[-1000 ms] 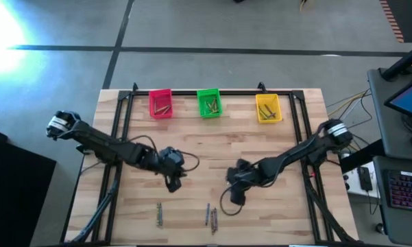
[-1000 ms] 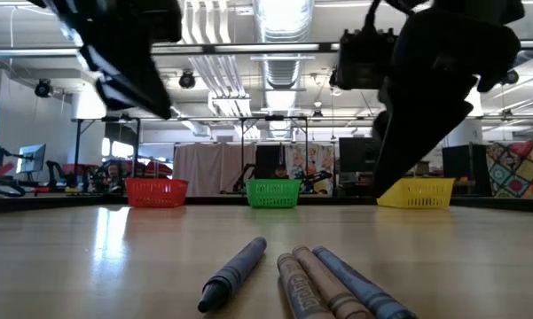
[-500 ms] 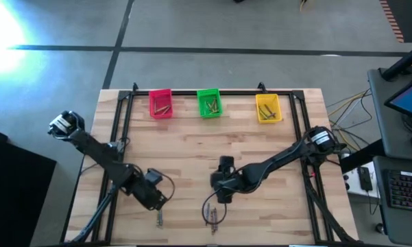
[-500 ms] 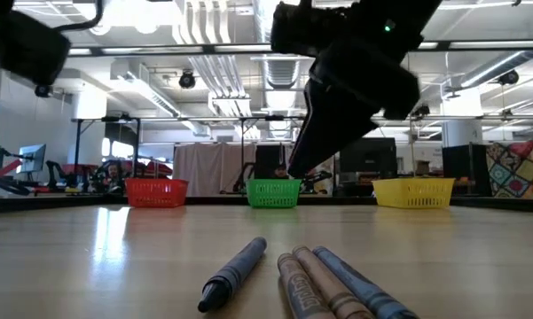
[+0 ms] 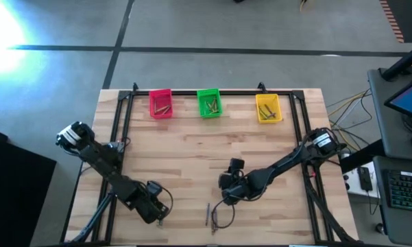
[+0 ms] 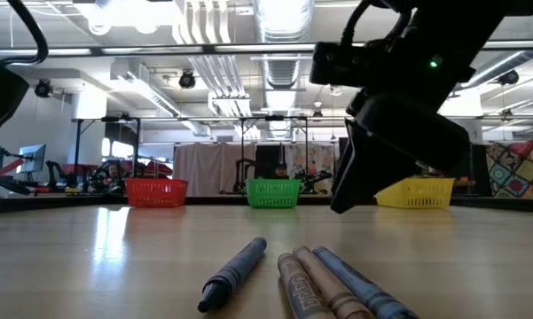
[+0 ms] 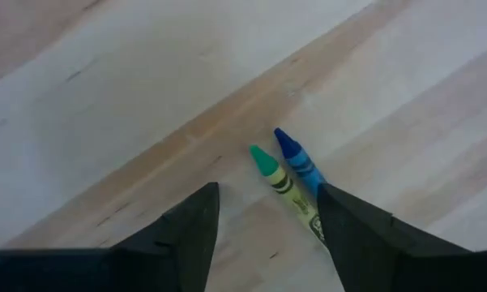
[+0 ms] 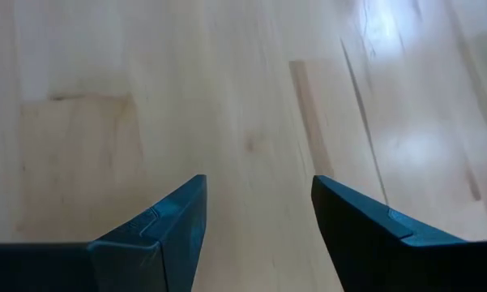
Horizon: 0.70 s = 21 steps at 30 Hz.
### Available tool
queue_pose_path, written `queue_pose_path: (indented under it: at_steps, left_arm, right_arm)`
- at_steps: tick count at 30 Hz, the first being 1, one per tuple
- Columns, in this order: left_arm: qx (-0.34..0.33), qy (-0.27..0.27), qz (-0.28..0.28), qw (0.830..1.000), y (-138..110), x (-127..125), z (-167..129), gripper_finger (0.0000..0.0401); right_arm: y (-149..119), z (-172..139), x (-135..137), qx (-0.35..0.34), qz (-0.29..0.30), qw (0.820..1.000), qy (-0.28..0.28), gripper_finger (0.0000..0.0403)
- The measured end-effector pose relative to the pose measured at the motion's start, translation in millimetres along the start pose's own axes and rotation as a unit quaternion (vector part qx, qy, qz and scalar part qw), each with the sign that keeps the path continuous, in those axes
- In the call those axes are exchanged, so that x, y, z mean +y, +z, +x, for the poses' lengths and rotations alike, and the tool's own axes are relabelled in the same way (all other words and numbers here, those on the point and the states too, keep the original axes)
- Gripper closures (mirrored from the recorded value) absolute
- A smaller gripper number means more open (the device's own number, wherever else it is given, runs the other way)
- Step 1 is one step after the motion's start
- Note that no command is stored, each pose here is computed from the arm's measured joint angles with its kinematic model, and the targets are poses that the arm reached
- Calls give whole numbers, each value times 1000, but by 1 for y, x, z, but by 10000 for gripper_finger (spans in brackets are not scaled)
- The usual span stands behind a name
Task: Sort crayons
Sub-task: Put the green crayon into the red basket
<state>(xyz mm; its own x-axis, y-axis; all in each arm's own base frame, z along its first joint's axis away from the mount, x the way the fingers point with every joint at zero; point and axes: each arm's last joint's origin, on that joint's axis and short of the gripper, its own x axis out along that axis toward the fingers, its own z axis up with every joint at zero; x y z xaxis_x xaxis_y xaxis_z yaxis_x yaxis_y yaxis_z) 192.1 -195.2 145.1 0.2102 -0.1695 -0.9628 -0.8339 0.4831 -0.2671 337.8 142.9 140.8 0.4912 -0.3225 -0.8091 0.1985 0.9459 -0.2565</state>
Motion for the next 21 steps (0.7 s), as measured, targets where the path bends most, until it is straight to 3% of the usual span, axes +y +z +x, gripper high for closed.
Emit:
queue_pose_path:
  at_steps: [9, 19, 21]
  left_arm:
    - [12, 42, 33, 999, -1, 3, 13, 259]
    - [10, 70, 59, 996, 1, 8, 13, 387]
    - [10, 73, 61, 995, 1, 9, 13, 393]
  right_arm:
    - [-4, 2, 0, 2, 6, 1000, -4, 188]
    - [-6, 3, -1, -1, 4, 1000, -15, 188]
    - [-7, 3, -2, 0, 5, 1000, -15, 188]
